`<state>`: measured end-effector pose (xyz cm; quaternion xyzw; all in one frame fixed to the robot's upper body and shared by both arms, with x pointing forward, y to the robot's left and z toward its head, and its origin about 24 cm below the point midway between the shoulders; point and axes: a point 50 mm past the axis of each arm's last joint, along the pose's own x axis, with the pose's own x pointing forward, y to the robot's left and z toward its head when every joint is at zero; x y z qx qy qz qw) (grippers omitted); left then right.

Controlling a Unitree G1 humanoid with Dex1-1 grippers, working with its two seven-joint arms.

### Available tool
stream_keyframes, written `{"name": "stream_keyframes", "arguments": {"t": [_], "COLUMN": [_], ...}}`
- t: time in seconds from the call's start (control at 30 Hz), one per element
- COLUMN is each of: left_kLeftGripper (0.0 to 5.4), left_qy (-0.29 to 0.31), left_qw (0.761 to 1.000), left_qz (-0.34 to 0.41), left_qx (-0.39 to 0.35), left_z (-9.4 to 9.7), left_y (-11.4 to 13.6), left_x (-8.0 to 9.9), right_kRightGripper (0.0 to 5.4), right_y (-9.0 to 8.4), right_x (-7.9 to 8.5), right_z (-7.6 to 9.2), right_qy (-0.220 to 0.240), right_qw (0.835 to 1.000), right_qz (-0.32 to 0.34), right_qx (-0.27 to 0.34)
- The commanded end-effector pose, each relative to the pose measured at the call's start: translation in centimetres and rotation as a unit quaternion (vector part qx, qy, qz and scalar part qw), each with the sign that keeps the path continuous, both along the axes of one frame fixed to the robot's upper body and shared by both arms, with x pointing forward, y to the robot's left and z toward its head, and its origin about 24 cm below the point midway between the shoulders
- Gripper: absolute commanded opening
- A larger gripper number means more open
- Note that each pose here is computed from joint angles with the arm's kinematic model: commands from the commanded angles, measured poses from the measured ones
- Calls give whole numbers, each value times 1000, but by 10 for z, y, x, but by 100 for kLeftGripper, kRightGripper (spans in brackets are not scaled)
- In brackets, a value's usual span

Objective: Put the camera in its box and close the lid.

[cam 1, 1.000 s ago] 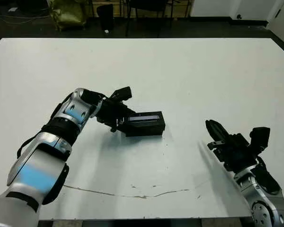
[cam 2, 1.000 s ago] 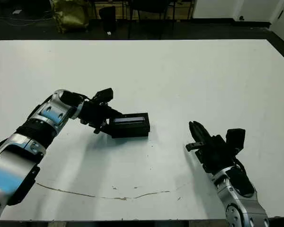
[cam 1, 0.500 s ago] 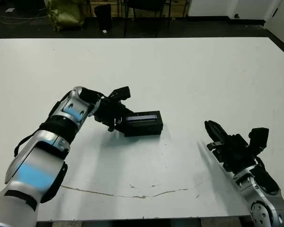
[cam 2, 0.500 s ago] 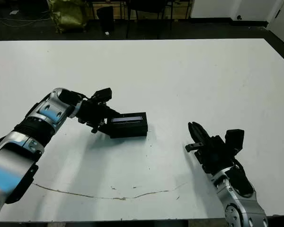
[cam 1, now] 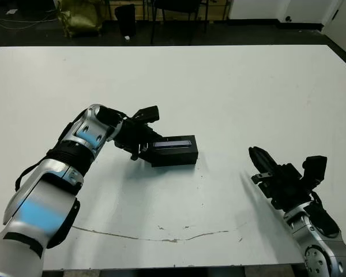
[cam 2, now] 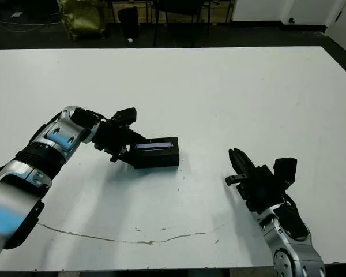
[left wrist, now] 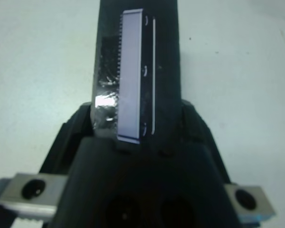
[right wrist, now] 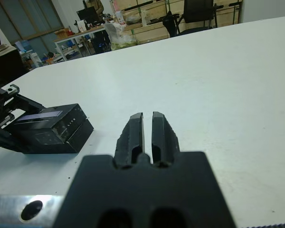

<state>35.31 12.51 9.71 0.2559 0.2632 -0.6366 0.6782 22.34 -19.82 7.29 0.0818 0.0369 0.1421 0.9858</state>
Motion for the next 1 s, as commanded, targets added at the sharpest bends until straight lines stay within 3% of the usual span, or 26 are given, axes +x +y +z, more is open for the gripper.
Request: {"name": "stream_keyframes", "arguments": {"t": [0.03, 0.47, 1.0], "left_kLeftGripper": [258, 258, 258], "left_qy": [28, 52, 35], "left_qw": [998, 997, 999], "left_qz": [26, 10, -10], "left_qx": [53, 51, 31], "left_z": [-16, -20, -22], "left_y": [15, 2, -7], "left_x": [-4, -5, -6], "right_kRightGripper": [0, 0, 0], "right_y": [-1, 0, -1], "right_x": [-3, -4, -3], "right_z": [-2, -1, -4], "right_qy": [16, 19, 17], "right_qw": [1000, 1000, 1000], "right_qz": [-9, -12, -15], "right_qx": [-5, -10, -6]}}
